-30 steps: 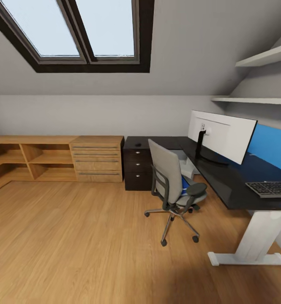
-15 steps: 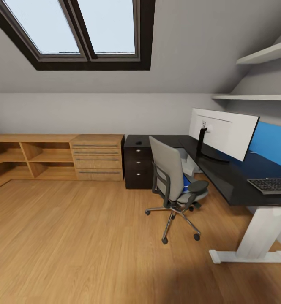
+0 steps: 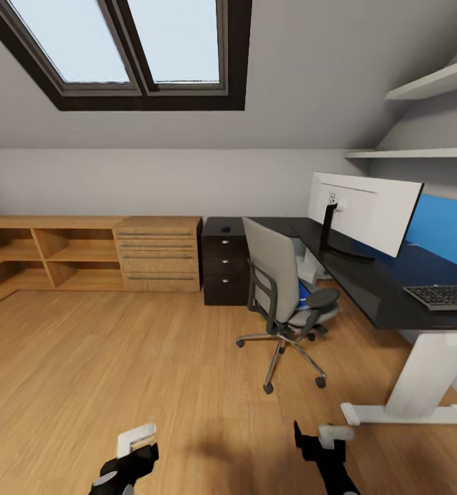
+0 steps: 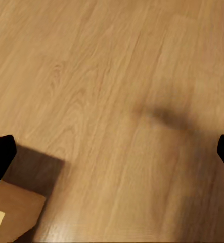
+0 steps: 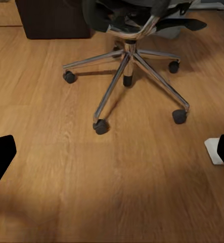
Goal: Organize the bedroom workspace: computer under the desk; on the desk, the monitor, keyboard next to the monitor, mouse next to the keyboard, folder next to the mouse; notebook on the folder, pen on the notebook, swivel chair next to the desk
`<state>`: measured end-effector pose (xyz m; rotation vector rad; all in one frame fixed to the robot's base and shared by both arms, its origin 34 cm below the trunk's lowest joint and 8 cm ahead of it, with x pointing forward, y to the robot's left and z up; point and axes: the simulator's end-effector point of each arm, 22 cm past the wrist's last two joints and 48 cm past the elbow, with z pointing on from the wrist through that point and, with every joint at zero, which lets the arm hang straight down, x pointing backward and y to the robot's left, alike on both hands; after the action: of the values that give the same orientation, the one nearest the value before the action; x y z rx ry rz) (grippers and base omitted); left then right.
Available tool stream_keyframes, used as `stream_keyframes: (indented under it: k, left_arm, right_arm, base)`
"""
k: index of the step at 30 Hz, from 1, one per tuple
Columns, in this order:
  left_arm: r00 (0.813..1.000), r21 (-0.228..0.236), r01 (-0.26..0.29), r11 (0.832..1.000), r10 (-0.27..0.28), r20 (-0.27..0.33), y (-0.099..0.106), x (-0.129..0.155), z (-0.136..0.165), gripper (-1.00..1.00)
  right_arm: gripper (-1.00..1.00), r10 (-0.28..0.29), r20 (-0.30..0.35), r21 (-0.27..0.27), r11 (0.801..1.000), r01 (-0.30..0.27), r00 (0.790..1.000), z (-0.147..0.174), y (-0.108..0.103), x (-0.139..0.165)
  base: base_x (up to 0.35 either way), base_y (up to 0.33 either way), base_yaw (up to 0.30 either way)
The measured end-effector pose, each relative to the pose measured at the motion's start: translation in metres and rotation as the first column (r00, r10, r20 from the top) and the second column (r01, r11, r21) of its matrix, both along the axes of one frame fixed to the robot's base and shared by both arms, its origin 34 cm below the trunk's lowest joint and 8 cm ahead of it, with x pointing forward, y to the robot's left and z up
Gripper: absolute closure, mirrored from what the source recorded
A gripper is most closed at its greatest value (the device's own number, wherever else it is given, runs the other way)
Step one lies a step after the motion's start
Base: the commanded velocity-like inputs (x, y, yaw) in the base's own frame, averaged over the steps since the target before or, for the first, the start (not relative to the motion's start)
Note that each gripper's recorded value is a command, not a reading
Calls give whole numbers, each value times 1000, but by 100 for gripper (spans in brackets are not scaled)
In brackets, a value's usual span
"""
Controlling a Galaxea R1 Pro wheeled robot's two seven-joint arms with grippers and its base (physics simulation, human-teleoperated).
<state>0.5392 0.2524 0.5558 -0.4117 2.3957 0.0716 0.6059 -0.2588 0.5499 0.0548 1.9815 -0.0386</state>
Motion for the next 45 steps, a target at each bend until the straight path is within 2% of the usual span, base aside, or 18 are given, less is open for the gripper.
stream_keyframes:
  k: [2,5,9,11,13,14,15,16,19,20,26,27,28,45]
  left_arm:
    - [1000,-6,11,1000,-11,13,-4,22,14,-100]
    - [999,-10,28,1000,-28,34,-9,64,34,-100]
    - [999,-9,35,999,-35,32,-11,80,33,-100]
    - [998,-7,35,999,-35,45,-11,85,34,-100]
    - [989,7,17,1000,-18,146,-1,104,64,-100]
    - [986,9,13,1000,-14,166,1,105,69,-100]
    - [980,12,5,1000,-7,200,4,105,77,-100]
    - [960,14,-16,1000,12,279,11,95,99,-100]
    - [948,12,-27,1000,22,316,15,83,105,-100]
    - [937,12,-37,999,31,348,19,68,115,-100]
    - [933,12,-43,999,36,357,21,54,106,-100]
    - [934,10,-42,999,36,355,20,53,103,-100]
    - [934,10,-43,999,36,355,20,52,101,-100]
    - [934,4,-40,999,36,355,16,45,65,-100]
  right_arm:
    - [-100,-13,-18,1,1000,13,1000,4,1,21]
    - [-100,-38,-52,1,999,38,998,23,9,70]
    - [-100,-78,-82,-18,997,77,994,46,11,110]
    - [-100,-91,-92,-24,996,89,992,50,14,118]
    - [-100,-101,-83,-14,995,100,991,59,22,128]
    - [-100,-104,-80,-13,995,103,991,59,22,128]
    - [-100,-109,-76,-12,994,109,991,59,22,130]
    - [-100,-118,-66,-12,993,117,991,61,20,132]
    - [-100,-119,-58,-12,993,118,991,58,19,132]
    - [-100,-119,-29,-11,993,118,993,66,19,137]
    - [-100,-120,0,-5,993,120,993,59,20,134]
    - [-100,-128,74,13,992,127,989,71,21,138]
    - [-100,-130,87,16,992,129,988,72,21,139]
    - [-100,-132,103,19,991,131,986,39,21,132]
  base:
    - [0,0,0]
    - [0,0,0]
    - [0,0,0]
    - [0,0,0]
    - [0,0,0]
    - [0,0,0]
    - [0,0,0]
    - [0,0,0]
    - [0,0,0]
    - [0,0,0]
    - [0,0,0]
    - [0,0,0]
    - [0,0,0]
    - [0,0,0]
